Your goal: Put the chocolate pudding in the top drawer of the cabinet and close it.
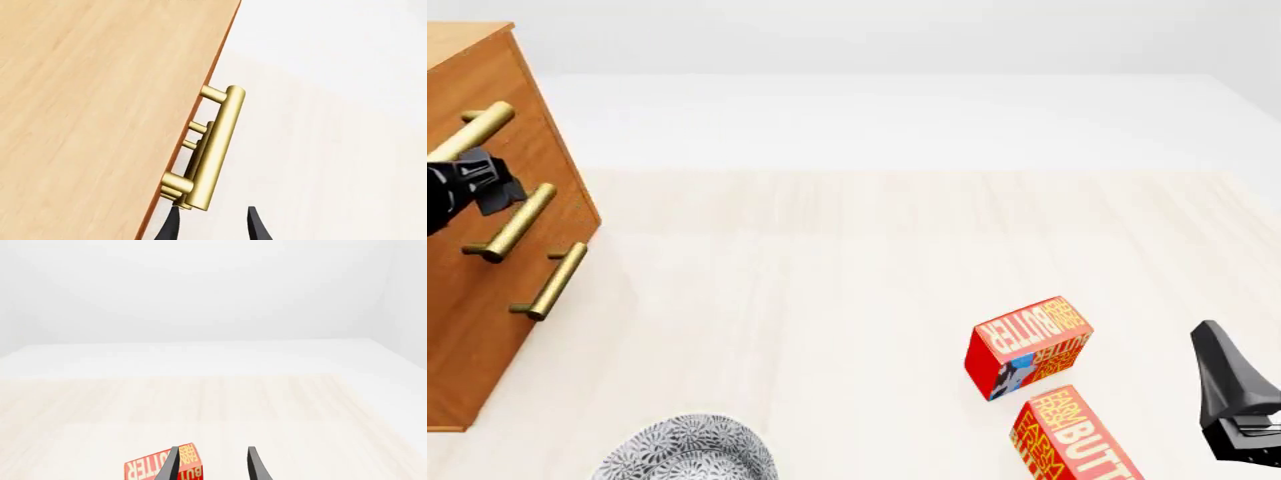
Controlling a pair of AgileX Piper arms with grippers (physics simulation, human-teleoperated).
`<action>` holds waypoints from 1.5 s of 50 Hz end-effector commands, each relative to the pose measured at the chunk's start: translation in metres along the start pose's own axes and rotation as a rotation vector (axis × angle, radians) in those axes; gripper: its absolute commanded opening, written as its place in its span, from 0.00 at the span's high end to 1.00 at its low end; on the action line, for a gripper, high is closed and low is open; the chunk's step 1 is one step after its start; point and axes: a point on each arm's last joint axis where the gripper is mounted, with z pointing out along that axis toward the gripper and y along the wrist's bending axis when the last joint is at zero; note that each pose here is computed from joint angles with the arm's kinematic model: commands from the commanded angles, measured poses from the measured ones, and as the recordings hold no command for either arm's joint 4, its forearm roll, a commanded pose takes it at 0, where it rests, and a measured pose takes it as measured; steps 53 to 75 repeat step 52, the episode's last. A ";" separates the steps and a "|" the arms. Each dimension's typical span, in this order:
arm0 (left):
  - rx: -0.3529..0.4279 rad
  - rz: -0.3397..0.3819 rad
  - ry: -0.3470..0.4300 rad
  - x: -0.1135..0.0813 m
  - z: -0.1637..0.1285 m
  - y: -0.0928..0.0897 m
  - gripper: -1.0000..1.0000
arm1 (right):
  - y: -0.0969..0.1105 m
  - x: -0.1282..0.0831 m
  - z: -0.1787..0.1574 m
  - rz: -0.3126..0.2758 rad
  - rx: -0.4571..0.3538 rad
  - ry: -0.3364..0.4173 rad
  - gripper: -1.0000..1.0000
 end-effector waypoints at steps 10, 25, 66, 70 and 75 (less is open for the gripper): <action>-0.154 0.043 -0.071 -0.008 -0.029 0.036 0.00 | 0.000 0.000 0.000 -0.004 0.000 -0.001 0.00; -0.136 0.067 -0.149 -0.020 -0.090 0.022 0.00 | 0.000 0.000 0.000 -0.003 0.000 -0.001 0.00; -0.055 0.141 -0.283 -0.034 -0.183 -0.004 0.00 | 0.000 0.000 0.000 -0.003 0.000 -0.001 0.00; -0.055 0.141 -0.283 -0.034 -0.183 -0.004 0.00 | 0.000 0.000 0.000 -0.003 0.000 -0.001 0.00; -0.055 0.141 -0.283 -0.034 -0.183 -0.004 0.00 | 0.000 0.000 0.000 -0.003 0.000 -0.001 0.00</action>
